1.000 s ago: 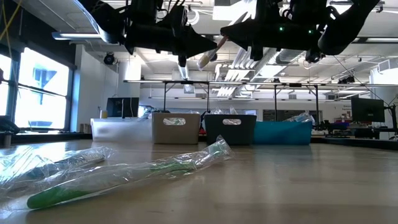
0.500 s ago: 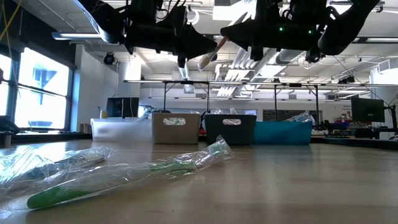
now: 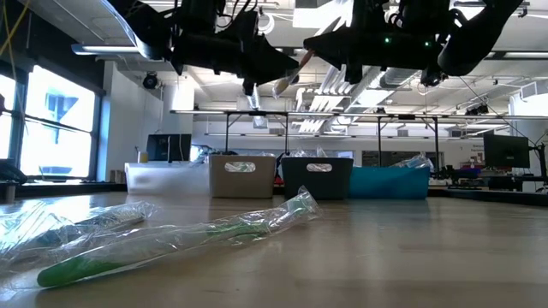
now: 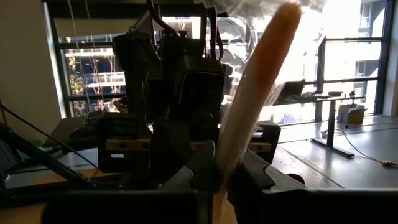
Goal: Pick & Place Toothbrushes
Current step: Put the orange toothbrush into the dark green bin
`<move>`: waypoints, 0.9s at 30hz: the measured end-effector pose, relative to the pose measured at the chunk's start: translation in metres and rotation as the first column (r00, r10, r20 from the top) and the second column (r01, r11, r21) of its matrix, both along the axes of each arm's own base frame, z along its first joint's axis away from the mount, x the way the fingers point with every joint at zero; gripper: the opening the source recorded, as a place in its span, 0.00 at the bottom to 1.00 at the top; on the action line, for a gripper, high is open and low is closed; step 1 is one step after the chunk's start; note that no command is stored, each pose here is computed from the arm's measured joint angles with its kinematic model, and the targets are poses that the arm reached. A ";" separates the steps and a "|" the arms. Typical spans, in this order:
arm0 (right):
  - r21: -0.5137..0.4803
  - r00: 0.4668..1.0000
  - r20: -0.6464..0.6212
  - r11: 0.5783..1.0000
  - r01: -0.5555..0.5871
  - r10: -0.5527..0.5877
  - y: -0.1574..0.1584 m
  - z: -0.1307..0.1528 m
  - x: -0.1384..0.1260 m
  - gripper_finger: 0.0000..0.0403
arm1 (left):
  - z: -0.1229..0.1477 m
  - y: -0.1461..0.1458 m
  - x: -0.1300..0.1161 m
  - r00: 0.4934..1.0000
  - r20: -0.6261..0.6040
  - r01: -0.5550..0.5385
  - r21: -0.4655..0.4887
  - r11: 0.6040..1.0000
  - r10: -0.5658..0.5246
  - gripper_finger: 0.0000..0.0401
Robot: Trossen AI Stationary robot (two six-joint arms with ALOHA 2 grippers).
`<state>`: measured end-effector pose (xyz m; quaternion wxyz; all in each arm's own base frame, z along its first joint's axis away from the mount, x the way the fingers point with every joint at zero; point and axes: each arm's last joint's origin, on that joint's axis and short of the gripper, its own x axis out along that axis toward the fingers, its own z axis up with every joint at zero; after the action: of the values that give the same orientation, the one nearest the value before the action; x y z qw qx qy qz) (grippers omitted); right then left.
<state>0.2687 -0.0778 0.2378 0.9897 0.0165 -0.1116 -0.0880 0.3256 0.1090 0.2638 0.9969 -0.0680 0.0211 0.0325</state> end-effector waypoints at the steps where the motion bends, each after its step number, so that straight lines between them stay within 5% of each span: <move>1: -0.001 1.000 0.000 1.000 -0.003 0.003 0.000 0.000 0.000 0.06 | 0.000 0.000 0.000 1.000 -0.005 0.007 -0.002 1.000 -0.007 0.24; 11: 0.004 1.000 -0.002 1.000 -0.002 0.002 0.000 0.000 0.000 0.06 | -0.002 -0.005 -0.015 0.999 -0.025 0.024 0.040 0.999 -0.023 0.24; 27: 0.034 0.999 -0.030 0.999 0.042 -0.041 -0.005 -0.003 -0.001 0.06 | -0.017 -0.030 -0.114 0.998 0.052 -0.033 0.069 0.997 0.030 0.24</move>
<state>0.2680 -0.0827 0.2344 0.9888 0.0300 -0.0957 -0.1108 0.2120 0.0786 0.2469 0.9983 -0.0344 -0.0068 0.0472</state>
